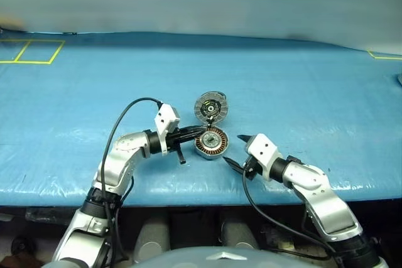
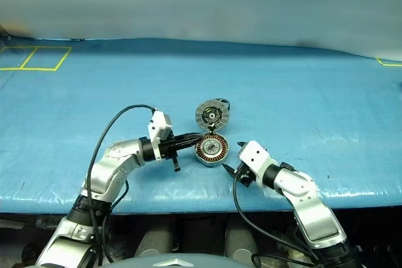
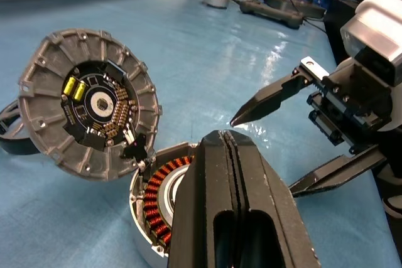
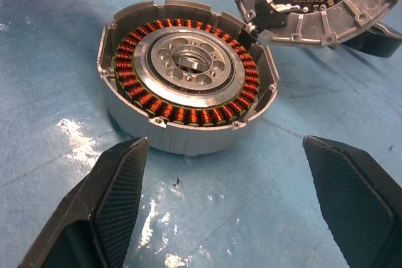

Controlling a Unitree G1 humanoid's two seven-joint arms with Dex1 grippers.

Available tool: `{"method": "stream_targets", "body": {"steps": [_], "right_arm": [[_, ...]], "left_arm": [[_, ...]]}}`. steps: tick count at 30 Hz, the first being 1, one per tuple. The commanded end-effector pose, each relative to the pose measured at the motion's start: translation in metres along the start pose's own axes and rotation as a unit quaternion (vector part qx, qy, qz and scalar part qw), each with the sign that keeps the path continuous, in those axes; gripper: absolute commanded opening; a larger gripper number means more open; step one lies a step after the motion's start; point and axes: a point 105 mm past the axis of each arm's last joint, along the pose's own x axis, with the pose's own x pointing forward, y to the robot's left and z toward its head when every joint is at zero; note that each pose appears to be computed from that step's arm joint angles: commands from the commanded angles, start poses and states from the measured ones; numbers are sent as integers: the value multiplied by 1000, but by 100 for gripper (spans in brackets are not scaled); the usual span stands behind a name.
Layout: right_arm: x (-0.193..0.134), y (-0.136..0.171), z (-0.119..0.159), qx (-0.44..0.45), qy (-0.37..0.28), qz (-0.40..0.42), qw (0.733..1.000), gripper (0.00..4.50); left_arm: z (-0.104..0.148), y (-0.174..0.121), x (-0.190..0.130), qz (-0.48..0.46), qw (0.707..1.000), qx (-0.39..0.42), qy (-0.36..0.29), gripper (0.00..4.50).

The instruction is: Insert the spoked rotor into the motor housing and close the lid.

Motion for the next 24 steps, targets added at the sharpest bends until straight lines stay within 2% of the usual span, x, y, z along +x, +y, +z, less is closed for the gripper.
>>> {"method": "stream_targets", "body": {"steps": [1,5,9,20,24], "right_arm": [[0,-2,8,-12,-17,-3,1000,415],[-2,-2,8,-13,-16,-7,1000,415],[-4,-2,6,-13,-14,-14,1000,415],[-3,-2,4,-12,-11,-19,1000,415],[0,-2,5,-12,-14,-17,1000,415]], "left_arm": [[-2,7,17,8,1000,10,12,2],[-12,11,29,1,998,32,51,2],[-9,10,35,-17,998,43,53,2],[-8,9,32,-30,997,51,54,2],[-10,6,30,-43,993,79,78,2]]}}
